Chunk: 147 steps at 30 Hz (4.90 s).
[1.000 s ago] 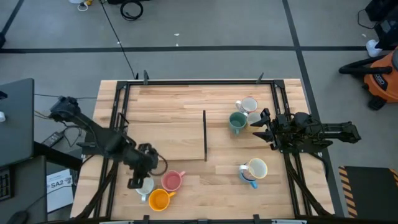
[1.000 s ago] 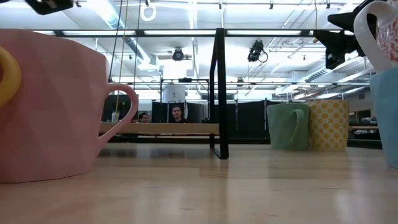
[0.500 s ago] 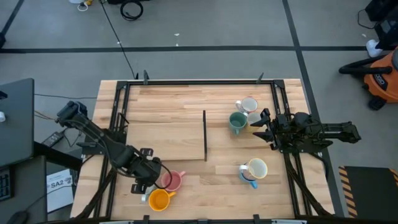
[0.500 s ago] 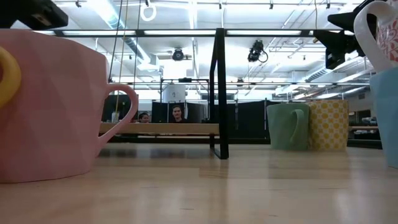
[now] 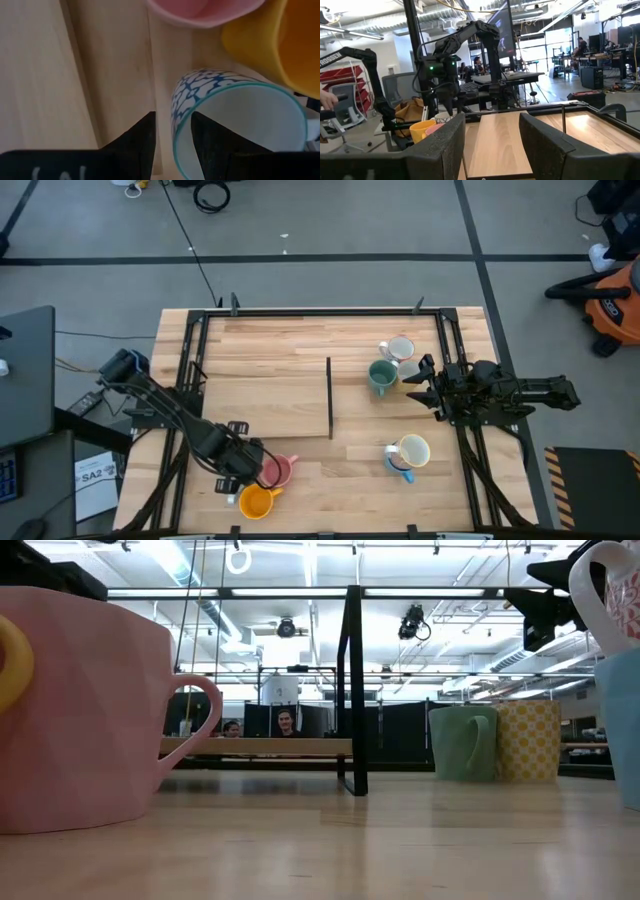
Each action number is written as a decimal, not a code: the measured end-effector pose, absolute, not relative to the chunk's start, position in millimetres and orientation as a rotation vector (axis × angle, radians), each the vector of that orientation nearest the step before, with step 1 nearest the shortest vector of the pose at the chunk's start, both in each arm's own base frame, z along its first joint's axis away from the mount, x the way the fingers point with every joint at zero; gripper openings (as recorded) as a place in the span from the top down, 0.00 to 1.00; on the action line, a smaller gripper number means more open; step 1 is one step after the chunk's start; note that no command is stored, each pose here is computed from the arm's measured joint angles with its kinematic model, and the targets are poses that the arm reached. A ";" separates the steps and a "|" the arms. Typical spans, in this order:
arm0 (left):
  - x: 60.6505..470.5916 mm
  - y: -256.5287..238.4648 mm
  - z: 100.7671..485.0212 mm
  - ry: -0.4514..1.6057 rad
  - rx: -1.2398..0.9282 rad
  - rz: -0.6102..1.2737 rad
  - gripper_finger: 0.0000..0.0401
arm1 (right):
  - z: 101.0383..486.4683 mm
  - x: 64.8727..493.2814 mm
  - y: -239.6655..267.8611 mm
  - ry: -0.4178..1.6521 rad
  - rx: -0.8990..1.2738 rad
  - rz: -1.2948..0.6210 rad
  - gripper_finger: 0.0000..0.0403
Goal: Place coffee mugs
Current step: Put the blue patterned mug on the shelf
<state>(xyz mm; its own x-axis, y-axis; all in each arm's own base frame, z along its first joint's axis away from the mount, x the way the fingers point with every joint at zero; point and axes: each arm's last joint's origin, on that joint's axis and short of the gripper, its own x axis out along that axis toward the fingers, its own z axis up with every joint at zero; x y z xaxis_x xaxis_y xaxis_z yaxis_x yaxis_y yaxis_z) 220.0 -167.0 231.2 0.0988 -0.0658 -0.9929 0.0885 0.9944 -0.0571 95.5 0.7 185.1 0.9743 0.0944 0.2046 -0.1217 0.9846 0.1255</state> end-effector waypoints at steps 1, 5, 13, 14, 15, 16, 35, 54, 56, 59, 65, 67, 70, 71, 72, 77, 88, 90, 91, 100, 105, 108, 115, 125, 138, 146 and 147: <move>220.4 -167.4 230.1 1.471 0.021 -0.112 0.68 | 185.2 95.5 0.7 -0.200 0.138 0.109 0.52; 221.7 -168.5 226.5 1.483 0.028 -0.107 0.68 | 185.2 95.4 0.7 -0.200 0.138 0.109 0.52; 221.0 -169.5 226.5 1.485 0.028 -0.113 0.79 | 185.2 95.4 0.7 -0.200 0.138 0.109 0.52; 221.0 -169.5 226.5 1.485 0.029 -0.113 0.81 | 185.2 95.4 0.7 -0.200 0.138 0.109 0.52; 220.9 -169.6 226.5 1.485 0.029 -0.114 0.83 | 185.2 95.5 0.7 -0.200 0.138 0.109 0.52; 220.8 -169.6 226.4 1.485 0.029 -0.114 0.85 | 185.2 95.4 0.7 -0.200 0.138 0.109 0.52; 217.3 -164.4 231.7 1.492 0.075 -0.148 0.95 | 185.2 95.5 0.7 -0.199 0.138 0.109 0.52; 219.7 -121.9 317.4 1.464 0.139 -0.270 0.95 | 185.2 95.4 0.7 -0.200 0.138 0.109 0.52; 222.2 -111.8 325.1 1.471 0.133 -0.253 0.95 | 185.2 95.4 0.7 -0.200 0.138 0.109 0.52; 228.1 -96.0 334.5 1.456 0.114 -0.211 0.95 | 185.2 95.4 0.7 -0.200 0.138 0.109 0.52; 241.2 -55.9 340.7 1.431 0.063 -0.094 0.95 | 185.2 95.4 0.7 -0.200 0.138 0.109 0.52; 245.4 -39.9 340.4 1.425 0.049 -0.056 0.95 | 185.2 95.4 0.7 -0.200 0.138 0.109 0.52; 250.5 -14.0 340.8 1.401 0.034 0.004 0.95 | 185.2 95.4 0.7 -0.200 0.138 0.110 0.52; 253.3 -5.5 341.2 1.376 0.034 0.028 0.95 | 185.1 95.5 0.7 -0.200 0.138 0.109 0.52; 256.3 3.5 341.9 1.345 0.027 0.053 0.95 | 185.2 95.5 0.7 -0.200 0.138 0.109 0.52; 268.6 38.4 343.8 1.220 0.023 0.117 0.95 | 185.2 95.4 0.7 -0.200 0.138 0.109 0.52; 313.3 62.7 313.8 1.274 0.077 0.082 0.95 | 185.2 95.5 0.7 -0.200 0.138 0.109 0.52; 325.8 66.2 312.3 1.276 0.074 0.085 0.95 | 185.1 95.5 0.7 -0.199 0.138 0.109 0.52; 331.8 68.2 311.8 1.281 0.072 0.086 0.95 | 185.1 95.5 0.7 -0.199 0.138 0.109 0.52; 376.1 82.7 307.9 1.305 0.090 0.076 0.95 | 185.2 95.5 0.7 -0.200 0.138 0.109 0.52; 383.6 86.1 295.3 1.346 0.080 0.072 0.95 | 185.1 95.5 0.7 -0.199 0.138 0.109 0.52; 386.1 86.7 287.5 1.378 0.069 0.072 0.95 | 185.2 95.5 0.7 -0.200 0.138 0.109 0.52; 388.7 88.8 282.5 1.381 0.001 0.124 0.94 | 185.1 95.5 0.7 -0.199 0.138 0.109 0.52; 388.2 92.7 282.6 1.367 -0.113 0.223 0.93 | 185.1 95.5 0.7 -0.199 0.138 0.109 0.52; 388.4 92.8 282.5 1.361 -0.138 0.245 0.92 | 185.1 95.5 0.7 -0.199 0.138 0.109 0.52; 388.6 92.8 282.4 1.352 -0.191 0.288 0.92 | 185.0 95.5 0.7 -0.199 0.138 0.109 0.52; 388.6 92.8 282.5 1.351 -0.200 0.295 0.92 | 185.1 95.5 0.7 -0.199 0.138 0.109 0.52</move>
